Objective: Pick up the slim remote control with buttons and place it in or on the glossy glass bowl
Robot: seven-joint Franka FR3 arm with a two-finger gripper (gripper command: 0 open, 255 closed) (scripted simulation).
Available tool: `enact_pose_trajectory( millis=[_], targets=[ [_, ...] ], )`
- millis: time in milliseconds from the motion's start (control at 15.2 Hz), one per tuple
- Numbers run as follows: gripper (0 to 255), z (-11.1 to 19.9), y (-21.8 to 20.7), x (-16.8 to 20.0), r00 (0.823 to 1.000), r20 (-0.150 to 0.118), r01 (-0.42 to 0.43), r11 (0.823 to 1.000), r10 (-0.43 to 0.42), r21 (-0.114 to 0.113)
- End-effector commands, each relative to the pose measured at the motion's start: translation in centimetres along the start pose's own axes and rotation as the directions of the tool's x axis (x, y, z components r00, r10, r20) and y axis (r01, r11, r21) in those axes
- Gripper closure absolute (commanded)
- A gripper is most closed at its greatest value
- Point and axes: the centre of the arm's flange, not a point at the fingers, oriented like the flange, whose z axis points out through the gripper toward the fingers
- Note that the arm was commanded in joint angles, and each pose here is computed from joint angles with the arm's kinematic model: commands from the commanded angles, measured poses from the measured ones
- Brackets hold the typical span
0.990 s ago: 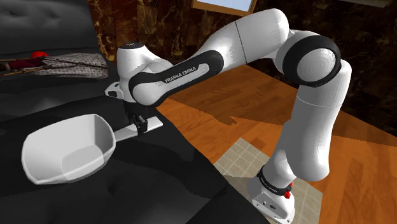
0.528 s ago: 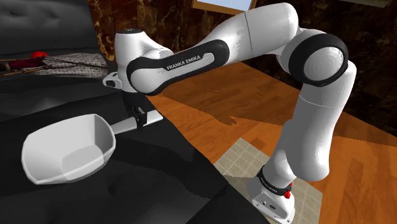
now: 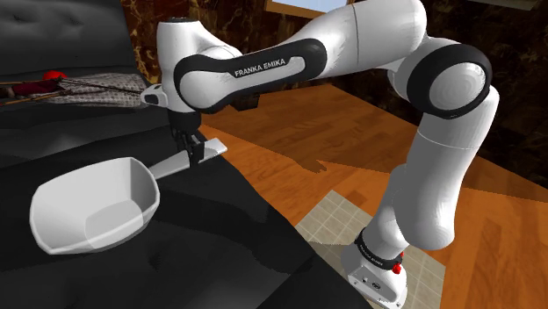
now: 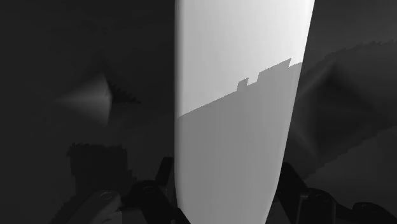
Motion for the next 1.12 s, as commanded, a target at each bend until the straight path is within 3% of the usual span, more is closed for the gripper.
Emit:
enact_pose_trajectory(
  millis=[0,990,1056],
  targets=[
    [255,-1.3,0.0,0.1,1.000,-0.004,0.002,1.000,-0.002,-0.003],
    [255,-8.8,0.0,0.0,1.000,-0.004,0.002,1.000,-0.002,-0.003],
    [255,-8.9,-0.2,1.3,1.000,-0.004,0.002,1.000,-0.002,-0.003]
  ],
)
